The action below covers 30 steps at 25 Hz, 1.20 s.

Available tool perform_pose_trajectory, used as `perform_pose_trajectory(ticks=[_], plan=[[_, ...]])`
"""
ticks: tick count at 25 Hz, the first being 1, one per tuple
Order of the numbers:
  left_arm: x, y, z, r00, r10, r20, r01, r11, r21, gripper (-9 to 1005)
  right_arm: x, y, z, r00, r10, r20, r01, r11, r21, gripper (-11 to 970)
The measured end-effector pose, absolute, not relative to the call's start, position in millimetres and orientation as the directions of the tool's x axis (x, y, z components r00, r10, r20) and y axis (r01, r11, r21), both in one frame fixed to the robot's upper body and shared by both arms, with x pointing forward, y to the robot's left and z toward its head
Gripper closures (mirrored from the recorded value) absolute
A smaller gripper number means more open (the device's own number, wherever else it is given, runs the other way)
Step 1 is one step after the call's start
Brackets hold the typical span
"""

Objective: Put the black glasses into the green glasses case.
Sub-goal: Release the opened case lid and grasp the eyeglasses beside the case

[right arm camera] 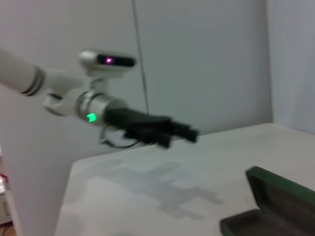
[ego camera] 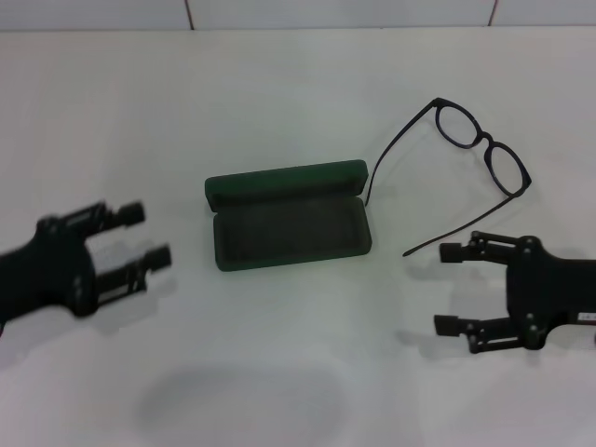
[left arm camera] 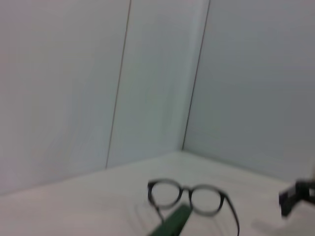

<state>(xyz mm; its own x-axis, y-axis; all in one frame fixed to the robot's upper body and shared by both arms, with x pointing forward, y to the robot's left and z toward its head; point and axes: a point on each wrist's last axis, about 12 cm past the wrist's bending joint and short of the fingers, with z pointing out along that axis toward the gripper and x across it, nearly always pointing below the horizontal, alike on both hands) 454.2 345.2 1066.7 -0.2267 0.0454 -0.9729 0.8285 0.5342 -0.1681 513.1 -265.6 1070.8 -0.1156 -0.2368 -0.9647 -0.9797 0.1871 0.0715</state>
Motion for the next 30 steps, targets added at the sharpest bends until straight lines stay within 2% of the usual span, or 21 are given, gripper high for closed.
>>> perform_pose_trajectory(ticks=[5,9,15,19,24,30], plan=[[430.2,354.5,1054.8,-0.259,0.099,-0.961,0.812,0.561,-0.161,400,520.8,-277.3,1077.8,-0.163,-0.241,-0.957,-0.966,0.238,0.104,80],[421.0,354.8,1049.0,-0.274,0.141,-0.951,0.826,0.541,-0.157,210,535.0,-287.5,1093.8,-0.198,-0.257,-0.946,-0.952,0.280,0.123,79],[415.5,350.7,1043.1,-0.286,0.183,-0.940,0.843,0.515,-0.156,112,590.9,-291.2,1147.6,-0.346,-0.389,-0.854,-0.904,0.384,0.191,82],[415.3,347.7,1041.7,-0.266,0.198,-0.943,0.854,0.503,-0.135,122,624.8,-282.1,1181.0,-0.482,-0.509,-0.714,-0.846,0.483,0.227,84],[417.1,346.7,1042.3,-0.257,0.201,-0.945,0.858,0.498,-0.127,125,646.1,-268.5,1211.5,-0.560,-0.564,-0.606,-0.788,0.589,0.180,85],[420.2,343.7,1042.8,-0.244,0.204,-0.948,0.865,0.489,-0.117,130,662.2,-257.6,1220.5,-0.611,-0.557,-0.563,-0.724,0.680,0.112,86]])
